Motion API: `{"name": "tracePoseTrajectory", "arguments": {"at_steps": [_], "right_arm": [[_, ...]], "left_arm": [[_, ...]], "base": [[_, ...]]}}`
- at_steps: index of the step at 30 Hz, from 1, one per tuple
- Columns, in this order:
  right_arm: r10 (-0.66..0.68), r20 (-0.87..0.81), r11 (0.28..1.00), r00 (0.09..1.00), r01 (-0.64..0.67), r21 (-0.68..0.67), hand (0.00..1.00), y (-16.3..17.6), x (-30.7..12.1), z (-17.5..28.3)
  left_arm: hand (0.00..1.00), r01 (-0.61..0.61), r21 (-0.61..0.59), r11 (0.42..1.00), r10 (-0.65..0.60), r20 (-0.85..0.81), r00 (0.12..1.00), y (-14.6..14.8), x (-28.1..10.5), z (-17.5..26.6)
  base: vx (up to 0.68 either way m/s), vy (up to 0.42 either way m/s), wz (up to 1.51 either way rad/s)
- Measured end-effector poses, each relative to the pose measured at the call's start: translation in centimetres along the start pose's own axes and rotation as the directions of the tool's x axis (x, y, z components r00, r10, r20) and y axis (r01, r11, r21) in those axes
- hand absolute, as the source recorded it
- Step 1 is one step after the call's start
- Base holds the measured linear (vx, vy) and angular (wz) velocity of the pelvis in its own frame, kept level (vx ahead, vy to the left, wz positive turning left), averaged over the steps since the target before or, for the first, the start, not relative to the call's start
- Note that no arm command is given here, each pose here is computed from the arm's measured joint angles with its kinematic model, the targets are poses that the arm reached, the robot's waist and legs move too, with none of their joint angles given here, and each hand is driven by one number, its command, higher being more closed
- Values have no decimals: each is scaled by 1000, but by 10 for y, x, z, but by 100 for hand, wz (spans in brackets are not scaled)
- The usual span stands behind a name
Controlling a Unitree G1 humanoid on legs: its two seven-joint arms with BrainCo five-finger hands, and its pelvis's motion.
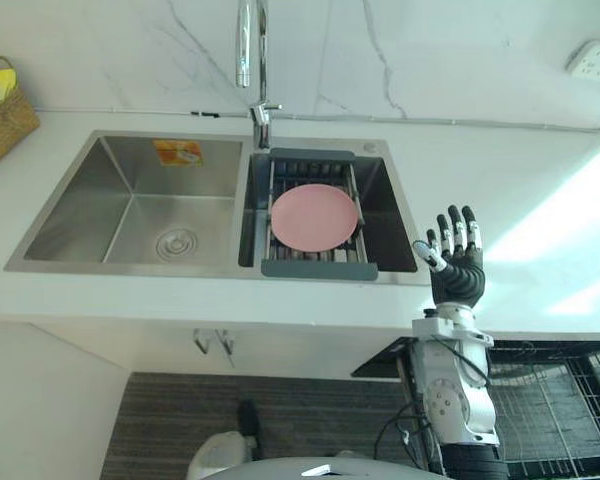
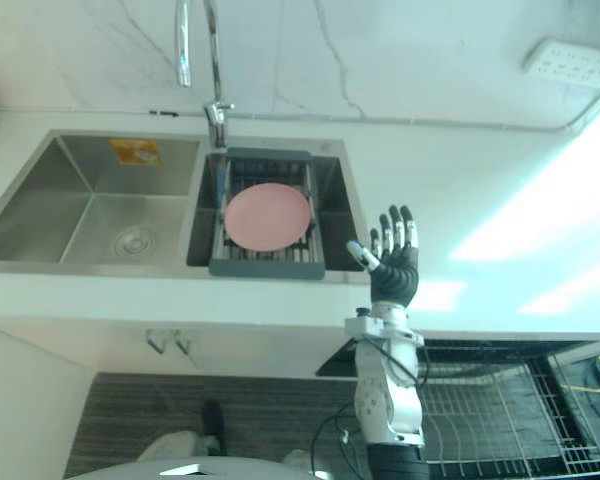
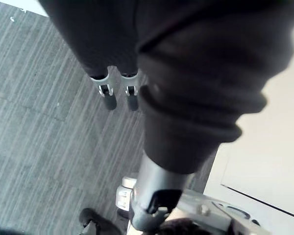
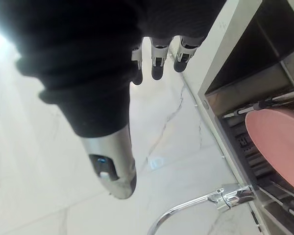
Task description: Walk over to the sink, pick up the cup, carry it to the dishwasher, place the cup inside the dishwasher, then close the dishwasher door
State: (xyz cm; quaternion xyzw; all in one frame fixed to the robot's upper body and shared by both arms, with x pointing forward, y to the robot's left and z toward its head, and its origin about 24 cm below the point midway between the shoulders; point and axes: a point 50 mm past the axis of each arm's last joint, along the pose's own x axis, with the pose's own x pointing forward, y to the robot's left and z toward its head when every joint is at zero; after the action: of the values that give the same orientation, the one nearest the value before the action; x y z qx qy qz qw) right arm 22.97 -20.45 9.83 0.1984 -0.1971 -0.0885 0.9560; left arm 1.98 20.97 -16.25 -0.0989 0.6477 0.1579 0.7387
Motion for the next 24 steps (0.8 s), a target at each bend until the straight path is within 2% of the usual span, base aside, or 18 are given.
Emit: {"name": "tracePoseTrajectory", "arguments": {"at_steps": [5,9,10,14,16,19,22,24], "right_arm": [[-27,33,988,999,31,-152,0,0,0,4],[13,128,921,992,38,-388,0,0,5,23],[51,127,878,991,16,-479,0,-1,10,27],[152,102,738,983,-44,-673,0,4,26,34],[222,49,624,974,-104,-774,0,9,38,36],[301,-52,496,952,-203,-844,0,15,50,31],[305,-162,408,938,-283,-868,0,14,59,19],[264,-274,320,925,-352,-880,0,3,62,4]], "left_arm": [[0,2,1,1000,-2,-9,1000,0,0,-1],[0,25,-6,1000,-25,-28,999,1,0,-5],[0,29,-3,1000,-29,-33,999,1,-1,-5],[0,37,1,999,-37,-38,999,3,-2,-6],[0,55,6,998,-55,-48,997,4,-2,-6],[0,72,7,997,-72,-54,996,6,-3,-6],[0,75,10,997,-74,-54,996,9,-3,-4],[0,86,9,996,-86,-54,995,9,-3,-3]], "base": [[10,-9,4],[1,-2,2],[0,0,0],[0,0,0],[0,0,0],[34,-4,9],[48,-11,24],[59,1,45]]}}
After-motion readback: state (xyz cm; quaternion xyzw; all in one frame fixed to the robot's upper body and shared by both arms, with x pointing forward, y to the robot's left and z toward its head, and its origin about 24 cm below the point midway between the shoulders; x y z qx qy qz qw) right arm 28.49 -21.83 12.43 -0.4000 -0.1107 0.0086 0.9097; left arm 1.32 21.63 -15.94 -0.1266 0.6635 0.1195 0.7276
